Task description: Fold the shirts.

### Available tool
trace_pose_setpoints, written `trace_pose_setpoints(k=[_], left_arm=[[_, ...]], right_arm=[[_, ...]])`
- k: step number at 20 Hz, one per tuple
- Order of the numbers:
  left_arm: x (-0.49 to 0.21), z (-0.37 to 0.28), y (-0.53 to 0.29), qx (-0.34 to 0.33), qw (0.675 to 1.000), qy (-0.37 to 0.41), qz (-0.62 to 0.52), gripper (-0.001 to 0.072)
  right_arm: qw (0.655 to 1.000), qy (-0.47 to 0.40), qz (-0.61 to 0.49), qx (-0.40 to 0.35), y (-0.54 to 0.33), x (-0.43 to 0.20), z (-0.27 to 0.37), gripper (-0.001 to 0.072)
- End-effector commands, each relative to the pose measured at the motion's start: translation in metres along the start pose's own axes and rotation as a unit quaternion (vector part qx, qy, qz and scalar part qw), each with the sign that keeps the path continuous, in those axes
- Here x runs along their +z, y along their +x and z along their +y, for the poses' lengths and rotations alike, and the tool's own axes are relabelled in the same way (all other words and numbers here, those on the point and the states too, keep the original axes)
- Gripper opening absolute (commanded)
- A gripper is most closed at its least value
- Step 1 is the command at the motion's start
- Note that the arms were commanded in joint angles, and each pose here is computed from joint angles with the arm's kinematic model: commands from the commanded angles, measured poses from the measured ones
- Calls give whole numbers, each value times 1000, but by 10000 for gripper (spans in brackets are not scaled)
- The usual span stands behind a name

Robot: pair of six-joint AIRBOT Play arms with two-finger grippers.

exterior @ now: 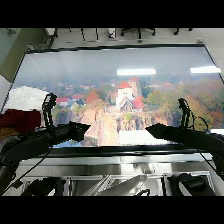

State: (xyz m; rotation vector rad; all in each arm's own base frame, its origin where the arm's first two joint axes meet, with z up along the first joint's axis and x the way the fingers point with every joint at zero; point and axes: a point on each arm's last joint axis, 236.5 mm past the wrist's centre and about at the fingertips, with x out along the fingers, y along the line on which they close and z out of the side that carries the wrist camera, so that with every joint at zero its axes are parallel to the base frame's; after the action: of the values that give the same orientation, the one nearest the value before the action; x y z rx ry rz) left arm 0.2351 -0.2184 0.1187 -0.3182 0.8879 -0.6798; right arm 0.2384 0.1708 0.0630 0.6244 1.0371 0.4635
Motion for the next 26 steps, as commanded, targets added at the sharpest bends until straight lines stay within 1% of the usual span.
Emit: trace_pose_setpoints(k=[1, 11, 15, 16, 17, 19, 20, 21, 22, 23, 25, 26], left_arm=[[0, 0, 0, 0, 1000, 0, 0, 14], [0, 0, 0, 0, 1000, 0, 0, 14], [8, 0, -1, 1, 1000, 3, -17, 14], [13, 9, -4, 24, 999, 22, -21, 14], [20, 25, -11, 65, 997, 50, -16, 14], [40, 74, -35, 175, 981, 85, 9, 27], [53, 104, -52, 235, 968, 90, 18, 334], [70, 134, -70, 294, 951, 90, 18, 680], [92, 167, -92, 356, 930, 87, 11, 707], [113, 201, -113, 412, 907, 84, 0, 707], [150, 261, -143, 479, 875, 63, -30, 707], [161, 290, -152, 495, 867, 43, -41, 707]], right_arm=[[1000, 0, 1, 0, 0, 0, 0, 27], [1000, 0, 1, 0, 0, 0, 0, 27], [1000, 0, 1, 0, 0, 0, 0, 27], [1000, 0, 1, 0, 0, 0, 0, 27], [1000, 0, 1, 0, 0, 0, 0, 27], [1000, 0, 1, 0, 0, 0, 0, 27], [1000, 0, 0, 0, 0, 0, 0, 27], [1000, 1, 1, 1, 0, 0, 0, 27], [1000, 1, -2, 1, 0, 1, 0, 27], [1000, 2, -10, 1, 1, 5, 0, 27], [1000, 4, -9, 1, 2, 5, 0, 27], [1000, 5, -9, 3, 2, 6, 1, 27]])
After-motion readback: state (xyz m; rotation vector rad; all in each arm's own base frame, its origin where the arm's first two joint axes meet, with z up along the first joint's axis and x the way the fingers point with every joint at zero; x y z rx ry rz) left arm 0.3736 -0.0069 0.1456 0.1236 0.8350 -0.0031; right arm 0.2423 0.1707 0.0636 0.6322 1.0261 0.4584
